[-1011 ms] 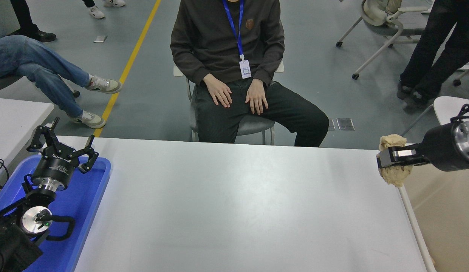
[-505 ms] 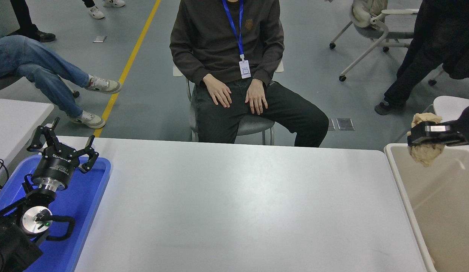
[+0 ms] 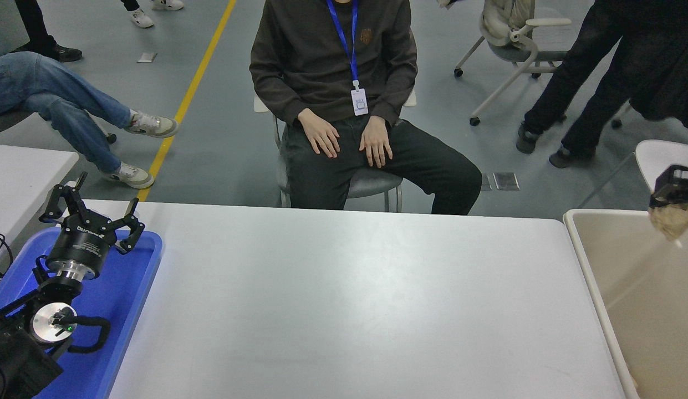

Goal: Clean the table surface

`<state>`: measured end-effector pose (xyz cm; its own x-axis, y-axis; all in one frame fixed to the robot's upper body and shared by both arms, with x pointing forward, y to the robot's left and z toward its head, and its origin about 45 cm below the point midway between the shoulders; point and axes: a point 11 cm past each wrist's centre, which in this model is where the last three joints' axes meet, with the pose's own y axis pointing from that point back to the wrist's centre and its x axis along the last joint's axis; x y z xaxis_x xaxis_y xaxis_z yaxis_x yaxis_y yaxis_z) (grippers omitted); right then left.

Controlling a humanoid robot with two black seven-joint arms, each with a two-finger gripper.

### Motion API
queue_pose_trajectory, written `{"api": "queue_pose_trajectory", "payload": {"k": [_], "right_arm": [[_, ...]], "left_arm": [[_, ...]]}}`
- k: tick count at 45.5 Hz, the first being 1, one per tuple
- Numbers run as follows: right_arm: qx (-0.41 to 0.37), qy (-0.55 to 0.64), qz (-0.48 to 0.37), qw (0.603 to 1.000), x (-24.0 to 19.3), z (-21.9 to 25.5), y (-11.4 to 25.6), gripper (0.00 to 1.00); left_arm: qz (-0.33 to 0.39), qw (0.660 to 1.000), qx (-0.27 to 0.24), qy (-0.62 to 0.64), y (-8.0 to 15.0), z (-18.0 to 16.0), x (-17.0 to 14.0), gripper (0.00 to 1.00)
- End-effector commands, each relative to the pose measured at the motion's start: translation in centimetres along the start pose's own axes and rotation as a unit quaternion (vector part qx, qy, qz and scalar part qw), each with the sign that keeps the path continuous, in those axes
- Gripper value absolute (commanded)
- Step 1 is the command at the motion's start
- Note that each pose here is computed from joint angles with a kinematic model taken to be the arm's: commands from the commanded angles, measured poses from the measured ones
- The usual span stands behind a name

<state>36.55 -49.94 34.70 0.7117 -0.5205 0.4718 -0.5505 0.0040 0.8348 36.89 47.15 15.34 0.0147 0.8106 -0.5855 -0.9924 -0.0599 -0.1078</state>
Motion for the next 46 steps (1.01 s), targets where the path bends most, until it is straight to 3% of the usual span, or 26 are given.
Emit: {"api": "queue_pose_trajectory", "payload": {"k": [1, 12, 33, 46], "right_arm": [[-0.036, -0.122, 0.011, 0.992, 1.2, 5.5, -3.3, 0.0], [-0.079, -0.194, 0.076, 0.975, 1.0, 9.0, -7.3, 0.0], [-0.156, -0.155, 0.191, 0.956, -0.3, 11.5, -11.7, 0.0], [-0.198, -0.108, 0.22, 0.949, -4.5, 12.4, -15.3, 0.0]], "left_arm": [[0.001, 1.0, 0.0, -0.001, 0.0, 0.0, 0.0, 1.0], [0.0, 1.0, 0.0, 0.0, 0.0, 0.0, 0.0, 1.0], [0.0, 1.0, 0.0, 0.0, 0.0, 0.0, 0.0, 1.0], [0.001, 1.0, 0.0, -0.001, 0.0, 0.0, 0.0, 1.0]]}}
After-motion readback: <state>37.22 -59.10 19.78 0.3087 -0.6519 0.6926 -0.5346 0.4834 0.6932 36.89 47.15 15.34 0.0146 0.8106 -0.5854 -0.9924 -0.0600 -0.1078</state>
